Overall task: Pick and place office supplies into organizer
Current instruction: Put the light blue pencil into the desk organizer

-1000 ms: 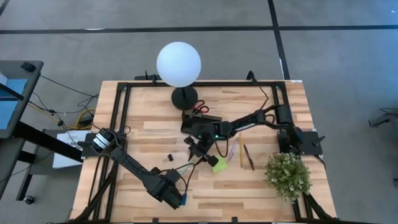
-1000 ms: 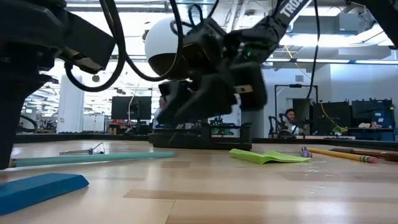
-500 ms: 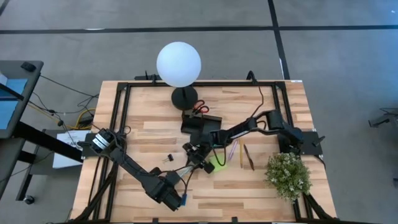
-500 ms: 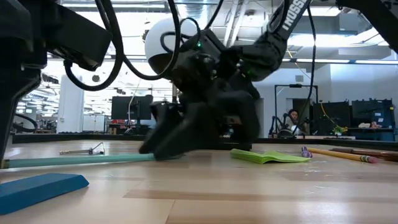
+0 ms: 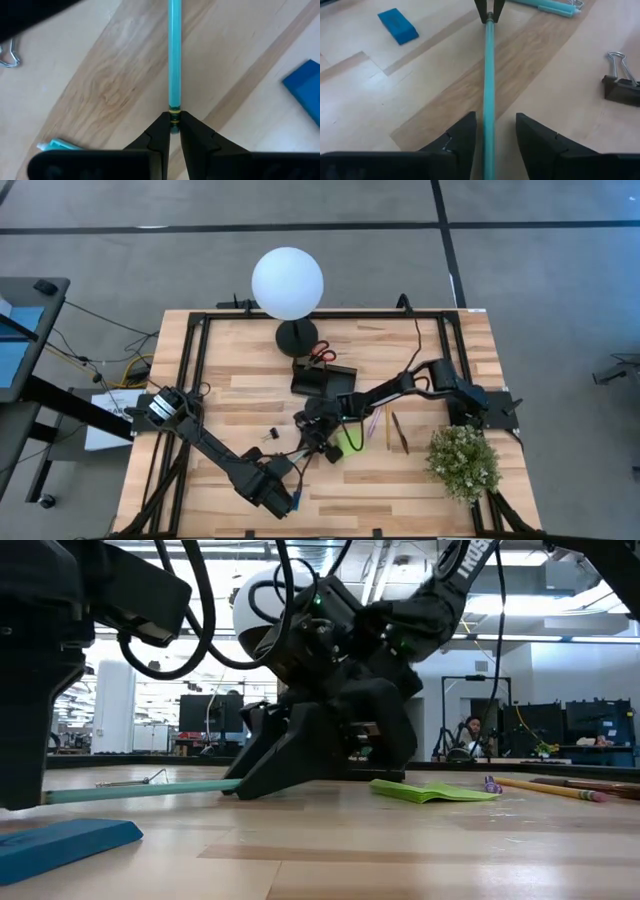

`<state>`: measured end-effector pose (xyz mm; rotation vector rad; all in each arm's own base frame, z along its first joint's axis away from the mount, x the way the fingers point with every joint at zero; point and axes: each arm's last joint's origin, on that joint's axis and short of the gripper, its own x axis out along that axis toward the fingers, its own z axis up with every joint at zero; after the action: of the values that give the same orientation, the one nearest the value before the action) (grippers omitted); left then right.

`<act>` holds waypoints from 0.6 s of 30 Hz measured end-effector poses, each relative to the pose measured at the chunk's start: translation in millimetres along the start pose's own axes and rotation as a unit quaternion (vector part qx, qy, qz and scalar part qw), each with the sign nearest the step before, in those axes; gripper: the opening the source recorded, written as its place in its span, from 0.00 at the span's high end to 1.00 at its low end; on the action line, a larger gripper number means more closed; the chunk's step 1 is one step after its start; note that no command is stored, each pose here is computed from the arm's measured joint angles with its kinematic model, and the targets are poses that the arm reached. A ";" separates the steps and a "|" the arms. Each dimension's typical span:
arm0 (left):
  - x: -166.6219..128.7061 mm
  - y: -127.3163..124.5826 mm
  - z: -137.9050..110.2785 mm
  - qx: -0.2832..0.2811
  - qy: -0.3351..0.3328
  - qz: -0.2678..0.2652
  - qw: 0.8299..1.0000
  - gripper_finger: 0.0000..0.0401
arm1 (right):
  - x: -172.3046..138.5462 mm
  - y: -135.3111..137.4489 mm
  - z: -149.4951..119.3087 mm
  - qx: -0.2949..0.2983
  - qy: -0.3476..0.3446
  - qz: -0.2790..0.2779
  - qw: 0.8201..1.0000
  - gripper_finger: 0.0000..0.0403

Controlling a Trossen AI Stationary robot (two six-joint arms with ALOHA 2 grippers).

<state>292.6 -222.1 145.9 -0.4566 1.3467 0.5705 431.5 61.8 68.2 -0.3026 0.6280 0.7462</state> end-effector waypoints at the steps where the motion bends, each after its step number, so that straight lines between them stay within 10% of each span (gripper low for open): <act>1: 0.0 0.0 0.0 -0.001 -0.001 0.000 1.000 0.92 | 0.0 0.2 -0.3 0.006 0.002 0.000 1.000 0.69; 18: -0.1 0.3 1.1 -0.002 -0.017 0.004 1.000 0.92 | 0.6 -0.2 -0.8 0.019 -0.003 -0.004 1.000 0.84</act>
<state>293.2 -221.2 146.2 -0.4437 1.3161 0.5851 431.7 61.6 67.2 -0.2686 0.6343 0.7266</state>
